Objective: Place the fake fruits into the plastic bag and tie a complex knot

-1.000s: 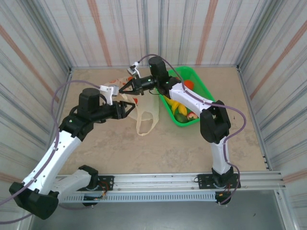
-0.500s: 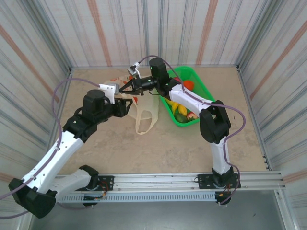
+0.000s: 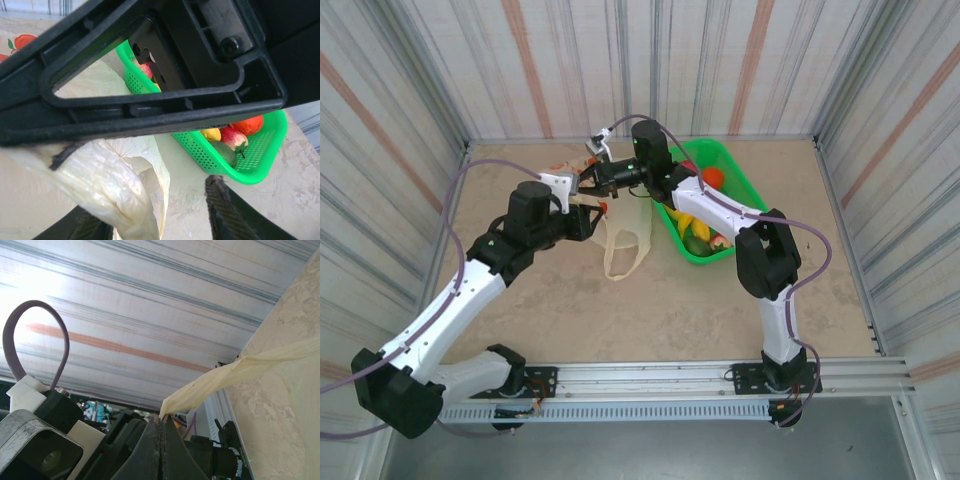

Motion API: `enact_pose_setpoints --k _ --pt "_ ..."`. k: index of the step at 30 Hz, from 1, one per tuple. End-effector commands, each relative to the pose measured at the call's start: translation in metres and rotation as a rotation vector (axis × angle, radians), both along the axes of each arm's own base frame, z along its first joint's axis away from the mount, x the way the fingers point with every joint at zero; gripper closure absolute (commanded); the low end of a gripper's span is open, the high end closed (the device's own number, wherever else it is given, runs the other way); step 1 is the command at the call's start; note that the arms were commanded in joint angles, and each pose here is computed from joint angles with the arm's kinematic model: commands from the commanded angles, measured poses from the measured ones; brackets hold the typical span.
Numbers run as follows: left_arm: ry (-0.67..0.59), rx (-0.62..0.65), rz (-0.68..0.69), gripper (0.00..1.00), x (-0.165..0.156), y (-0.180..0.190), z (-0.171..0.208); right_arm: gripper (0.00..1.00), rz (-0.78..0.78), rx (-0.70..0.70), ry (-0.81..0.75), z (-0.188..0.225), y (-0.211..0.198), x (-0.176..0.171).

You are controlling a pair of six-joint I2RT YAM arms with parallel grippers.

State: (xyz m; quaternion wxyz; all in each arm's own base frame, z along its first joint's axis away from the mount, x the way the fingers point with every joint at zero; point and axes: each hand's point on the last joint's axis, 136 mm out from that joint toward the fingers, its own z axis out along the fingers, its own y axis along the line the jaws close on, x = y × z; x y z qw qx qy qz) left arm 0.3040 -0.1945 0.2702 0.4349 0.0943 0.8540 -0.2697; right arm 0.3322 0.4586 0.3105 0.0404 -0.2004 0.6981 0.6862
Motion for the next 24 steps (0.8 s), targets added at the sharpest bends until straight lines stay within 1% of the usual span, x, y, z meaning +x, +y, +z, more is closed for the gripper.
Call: enact_pose_setpoints --k 1,2,4,5,6,7,8,9,12,15,17,18,21,23,24 --pt "-0.070 -0.015 0.044 0.60 0.008 0.007 0.026 1.00 0.009 0.021 -0.017 0.012 0.000 -0.009" --pt "-0.067 -0.013 0.056 0.70 0.009 0.010 0.025 1.00 0.009 0.019 -0.016 0.011 0.000 -0.009" --pt "-0.052 -0.031 0.069 0.85 0.009 0.015 0.022 1.00 0.005 0.020 -0.018 0.012 0.000 -0.009" --pt "-0.042 -0.046 0.071 0.96 0.010 0.017 0.021 1.00 0.000 0.016 -0.015 0.010 0.000 -0.008" --pt "-0.036 -0.061 0.058 1.00 0.009 0.017 0.021 1.00 -0.010 0.014 -0.013 0.010 -0.001 -0.006" --pt "-0.036 -0.074 0.045 1.00 0.008 0.015 0.023 1.00 -0.023 0.011 -0.012 0.009 -0.002 -0.004" --pt "-0.035 -0.081 0.024 1.00 0.006 0.012 0.024 0.97 -0.041 0.005 -0.010 0.009 -0.004 0.000" --pt "-0.039 -0.092 -0.001 1.00 0.003 0.009 0.029 0.84 -0.069 -0.001 -0.011 0.008 -0.008 0.006" --pt "-0.052 -0.100 -0.023 1.00 -0.005 0.009 0.040 0.63 -0.172 -0.038 -0.049 0.009 -0.026 0.021" --pt "-0.053 -0.114 -0.034 1.00 -0.015 0.015 0.051 0.48 -0.252 -0.056 -0.135 0.024 -0.047 0.025" --pt "-0.048 -0.122 -0.053 1.00 -0.022 0.018 0.058 0.39 -0.350 -0.055 -0.192 0.035 -0.070 0.031" --pt "-0.047 -0.122 -0.059 1.00 -0.025 0.019 0.059 0.36 -0.382 -0.044 -0.217 0.042 -0.081 0.032" --pt "-0.053 -0.131 -0.077 1.00 -0.035 0.025 0.065 0.36 -0.450 -0.043 -0.262 0.054 -0.110 0.034" --pt "-0.052 -0.149 -0.084 1.00 -0.040 0.030 0.067 0.45 -0.498 -0.111 -0.297 0.041 -0.124 0.038" --pt "-0.048 -0.156 -0.084 1.00 -0.042 0.032 0.068 0.53 -0.510 -0.166 -0.305 0.029 -0.127 0.039"
